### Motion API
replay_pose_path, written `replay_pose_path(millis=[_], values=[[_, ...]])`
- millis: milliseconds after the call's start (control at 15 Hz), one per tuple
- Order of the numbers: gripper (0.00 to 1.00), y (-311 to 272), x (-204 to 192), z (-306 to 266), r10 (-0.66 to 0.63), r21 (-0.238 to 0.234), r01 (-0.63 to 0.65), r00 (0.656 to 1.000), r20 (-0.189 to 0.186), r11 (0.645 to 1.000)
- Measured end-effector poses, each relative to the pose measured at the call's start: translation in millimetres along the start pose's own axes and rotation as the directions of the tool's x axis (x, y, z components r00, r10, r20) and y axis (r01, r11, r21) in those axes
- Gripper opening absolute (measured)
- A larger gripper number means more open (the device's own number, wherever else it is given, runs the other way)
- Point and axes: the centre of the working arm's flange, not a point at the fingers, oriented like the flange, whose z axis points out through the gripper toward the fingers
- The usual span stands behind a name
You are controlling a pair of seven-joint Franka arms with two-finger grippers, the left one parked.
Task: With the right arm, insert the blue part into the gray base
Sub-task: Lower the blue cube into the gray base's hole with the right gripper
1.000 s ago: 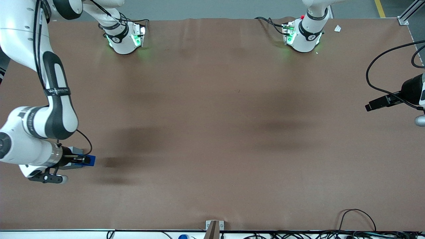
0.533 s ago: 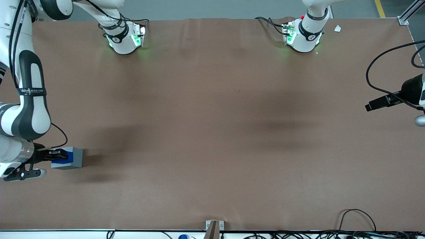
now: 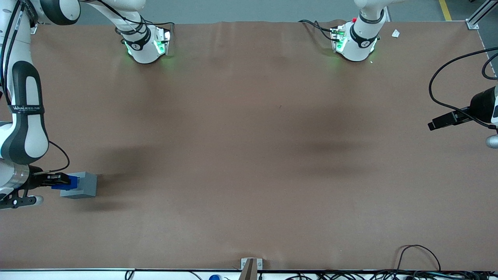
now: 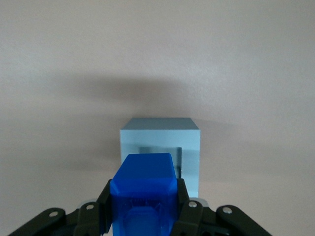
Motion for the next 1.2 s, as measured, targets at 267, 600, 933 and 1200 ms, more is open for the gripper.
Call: replay_pose_path(millis=[267, 600, 933, 1200], values=[[0.51, 0.6, -3.0, 15.3, 0.003, 0.005, -0.003, 1.0, 0.014, 1.0], [0.51, 1.0, -2.4, 15.7, 0.003, 0.002, -0.003, 1.0, 0.005, 1.0], [0.51, 1.2, -2.0, 15.7, 0.003, 0.0, -0.003, 1.0, 0.0, 1.0], [0.51, 1.2, -1.9, 15.8, 0.007, 0.0, -0.007, 1.0, 0.0, 1.0]])
